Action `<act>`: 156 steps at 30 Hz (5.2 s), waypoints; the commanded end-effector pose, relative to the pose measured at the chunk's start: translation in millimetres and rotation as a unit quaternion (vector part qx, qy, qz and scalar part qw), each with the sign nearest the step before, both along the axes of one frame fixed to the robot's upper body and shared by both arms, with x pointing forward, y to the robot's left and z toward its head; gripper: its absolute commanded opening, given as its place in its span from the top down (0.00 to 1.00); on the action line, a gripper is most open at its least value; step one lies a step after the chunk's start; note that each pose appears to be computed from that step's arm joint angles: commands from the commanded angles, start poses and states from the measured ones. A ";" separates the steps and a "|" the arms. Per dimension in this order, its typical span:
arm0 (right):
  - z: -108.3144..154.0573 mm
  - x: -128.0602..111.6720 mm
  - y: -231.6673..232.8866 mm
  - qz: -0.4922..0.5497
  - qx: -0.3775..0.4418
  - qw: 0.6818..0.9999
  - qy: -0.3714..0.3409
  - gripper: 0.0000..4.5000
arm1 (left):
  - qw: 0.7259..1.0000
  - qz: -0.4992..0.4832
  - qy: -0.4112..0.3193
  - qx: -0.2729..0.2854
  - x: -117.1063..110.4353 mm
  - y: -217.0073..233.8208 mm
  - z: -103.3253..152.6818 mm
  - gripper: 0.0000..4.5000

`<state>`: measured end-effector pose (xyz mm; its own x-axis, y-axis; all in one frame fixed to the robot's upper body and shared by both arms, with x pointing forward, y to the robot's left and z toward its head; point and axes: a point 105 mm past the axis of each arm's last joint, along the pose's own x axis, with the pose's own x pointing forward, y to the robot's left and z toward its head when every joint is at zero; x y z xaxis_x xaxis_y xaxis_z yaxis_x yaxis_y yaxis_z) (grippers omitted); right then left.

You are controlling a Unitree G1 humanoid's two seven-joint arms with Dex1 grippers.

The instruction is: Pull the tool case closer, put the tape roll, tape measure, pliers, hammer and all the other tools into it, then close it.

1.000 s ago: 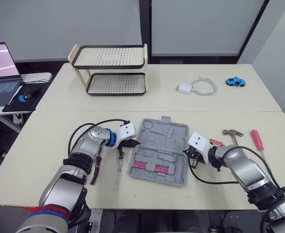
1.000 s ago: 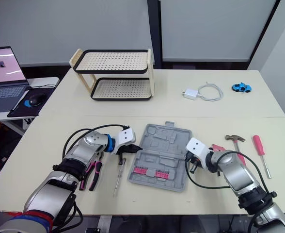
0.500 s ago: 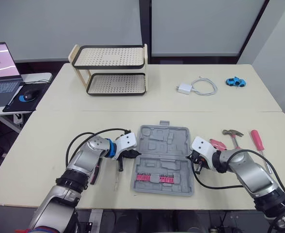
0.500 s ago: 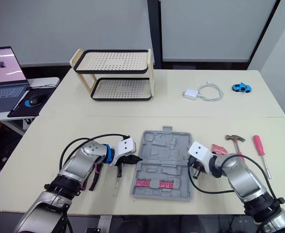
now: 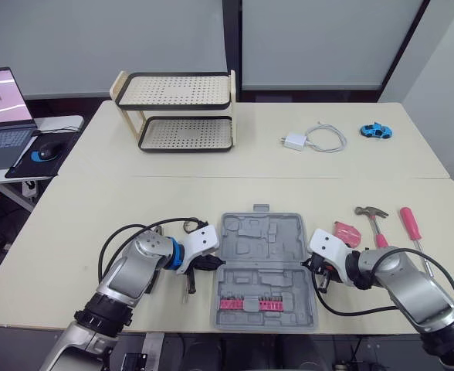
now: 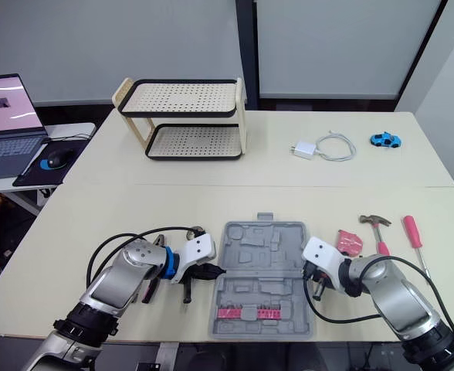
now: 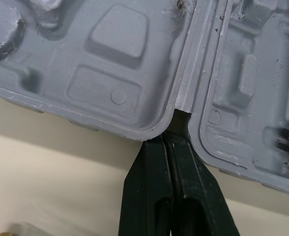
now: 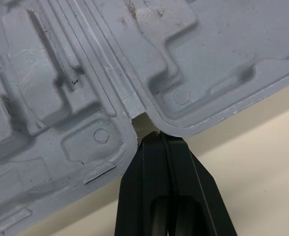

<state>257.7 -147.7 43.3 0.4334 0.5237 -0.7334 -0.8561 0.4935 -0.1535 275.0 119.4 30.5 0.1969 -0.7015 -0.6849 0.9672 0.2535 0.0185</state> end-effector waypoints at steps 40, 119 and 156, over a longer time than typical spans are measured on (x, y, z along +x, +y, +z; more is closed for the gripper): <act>-0.9 -32.8 5.6 0.034 0.003 0.999 0.029 1.00 | 0.997 -0.061 0.032 -0.022 -28.5 -25.2 -1.6 0.99; 90.5 -63.6 -111.7 -0.065 -0.031 0.986 -0.147 1.00 | 0.968 0.216 -0.110 -0.061 -6.1 155.5 84.2 0.99; 109.6 -74.1 -185.2 -0.092 -0.039 0.990 -0.098 0.00 | 0.952 0.295 -0.086 -0.002 -49.0 248.5 78.1 0.00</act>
<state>178.2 -342.3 142.5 0.6278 0.3489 -0.6958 -0.7008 0.6424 -0.3102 221.7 367.8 96.2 0.6622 -0.4338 -0.6110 0.6161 0.7793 0.1144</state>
